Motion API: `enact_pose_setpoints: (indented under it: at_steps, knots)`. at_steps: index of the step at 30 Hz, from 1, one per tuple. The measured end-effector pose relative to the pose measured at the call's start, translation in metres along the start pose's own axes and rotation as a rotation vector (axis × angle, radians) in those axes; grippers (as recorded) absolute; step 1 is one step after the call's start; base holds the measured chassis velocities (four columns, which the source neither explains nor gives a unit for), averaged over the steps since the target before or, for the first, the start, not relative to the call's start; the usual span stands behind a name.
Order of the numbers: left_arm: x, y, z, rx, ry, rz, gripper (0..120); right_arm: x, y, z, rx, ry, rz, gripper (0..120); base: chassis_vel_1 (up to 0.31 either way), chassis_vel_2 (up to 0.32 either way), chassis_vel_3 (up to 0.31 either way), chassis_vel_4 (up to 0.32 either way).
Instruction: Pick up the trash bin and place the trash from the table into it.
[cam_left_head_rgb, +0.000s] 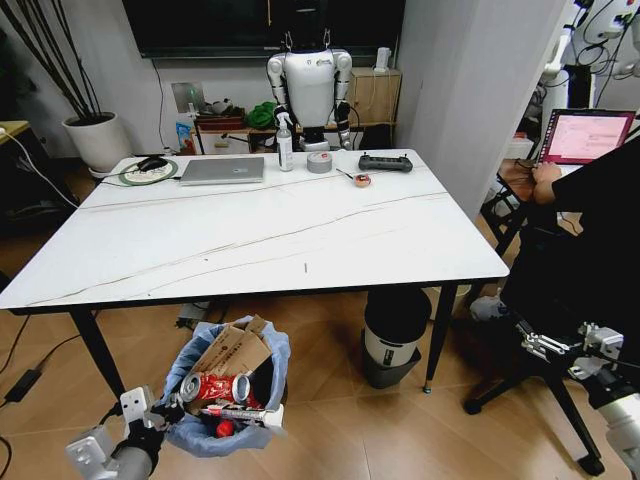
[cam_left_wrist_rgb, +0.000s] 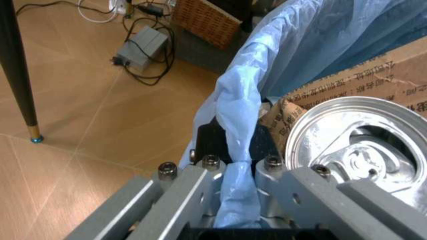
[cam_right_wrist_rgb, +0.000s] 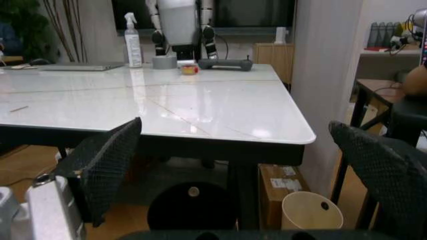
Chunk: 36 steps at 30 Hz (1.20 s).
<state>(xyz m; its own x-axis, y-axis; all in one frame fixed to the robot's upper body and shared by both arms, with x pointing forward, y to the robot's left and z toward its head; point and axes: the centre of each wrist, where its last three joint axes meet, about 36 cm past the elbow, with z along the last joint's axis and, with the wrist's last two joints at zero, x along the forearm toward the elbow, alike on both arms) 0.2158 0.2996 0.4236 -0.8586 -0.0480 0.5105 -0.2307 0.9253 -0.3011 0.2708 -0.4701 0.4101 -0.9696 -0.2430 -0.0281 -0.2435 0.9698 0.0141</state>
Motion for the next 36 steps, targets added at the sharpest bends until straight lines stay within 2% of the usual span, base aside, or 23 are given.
enact_pose_setpoints:
  at_steps: [36]
  knots:
    - [-0.0029, 0.004, 0.004, 0.0, 0.003, -0.012, 0, 0.0, 0.0, 0.0, 0.0, 0.0, 0.0, 100, 0.0, 0.0, 0.0, 0.0]
